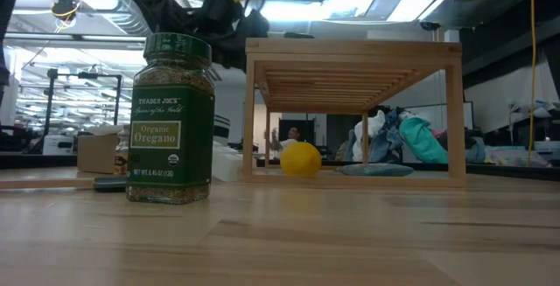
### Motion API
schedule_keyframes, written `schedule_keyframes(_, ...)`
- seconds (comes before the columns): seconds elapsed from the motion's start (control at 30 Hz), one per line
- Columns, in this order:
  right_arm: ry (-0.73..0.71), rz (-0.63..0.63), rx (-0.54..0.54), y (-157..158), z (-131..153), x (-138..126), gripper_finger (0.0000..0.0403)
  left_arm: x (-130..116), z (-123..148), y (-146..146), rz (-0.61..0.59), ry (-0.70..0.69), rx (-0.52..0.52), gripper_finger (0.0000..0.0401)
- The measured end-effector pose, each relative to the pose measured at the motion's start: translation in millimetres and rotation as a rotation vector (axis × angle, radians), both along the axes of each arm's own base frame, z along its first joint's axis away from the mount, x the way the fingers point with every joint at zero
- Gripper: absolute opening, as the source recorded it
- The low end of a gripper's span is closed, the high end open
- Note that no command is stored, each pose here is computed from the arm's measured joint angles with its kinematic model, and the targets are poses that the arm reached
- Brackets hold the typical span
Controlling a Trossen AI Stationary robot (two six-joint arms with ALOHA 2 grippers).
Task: Shelf spices
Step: Remove the black seasoning can from the shelf
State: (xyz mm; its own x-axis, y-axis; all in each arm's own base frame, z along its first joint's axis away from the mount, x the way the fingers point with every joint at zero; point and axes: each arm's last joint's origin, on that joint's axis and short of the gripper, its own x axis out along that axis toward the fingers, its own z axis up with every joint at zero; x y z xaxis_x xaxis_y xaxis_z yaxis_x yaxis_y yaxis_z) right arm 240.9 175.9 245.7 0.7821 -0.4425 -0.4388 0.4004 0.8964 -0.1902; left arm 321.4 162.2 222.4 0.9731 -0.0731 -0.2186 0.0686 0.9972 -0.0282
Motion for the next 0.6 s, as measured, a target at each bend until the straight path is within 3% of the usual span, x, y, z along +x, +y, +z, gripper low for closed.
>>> schedule_keyframes(0.13,0.000,0.000,0.000,0.1,0.0,0.0,0.0104,2.7,-3.4,-0.9,0.029,0.015,0.029,0.0184)
schedule_keyframes(0.33,0.010,0.010,0.011,0.4,-0.4,0.0,0.0104,4.6,-1.0,-2.3,0.033,-0.008,0.063,0.0107)
schedule_keyframes(0.6,0.022,0.024,0.027,0.9,-0.8,0.0,0.0104,5.4,3.1,-1.8,0.035,-0.048,0.082,0.0107)
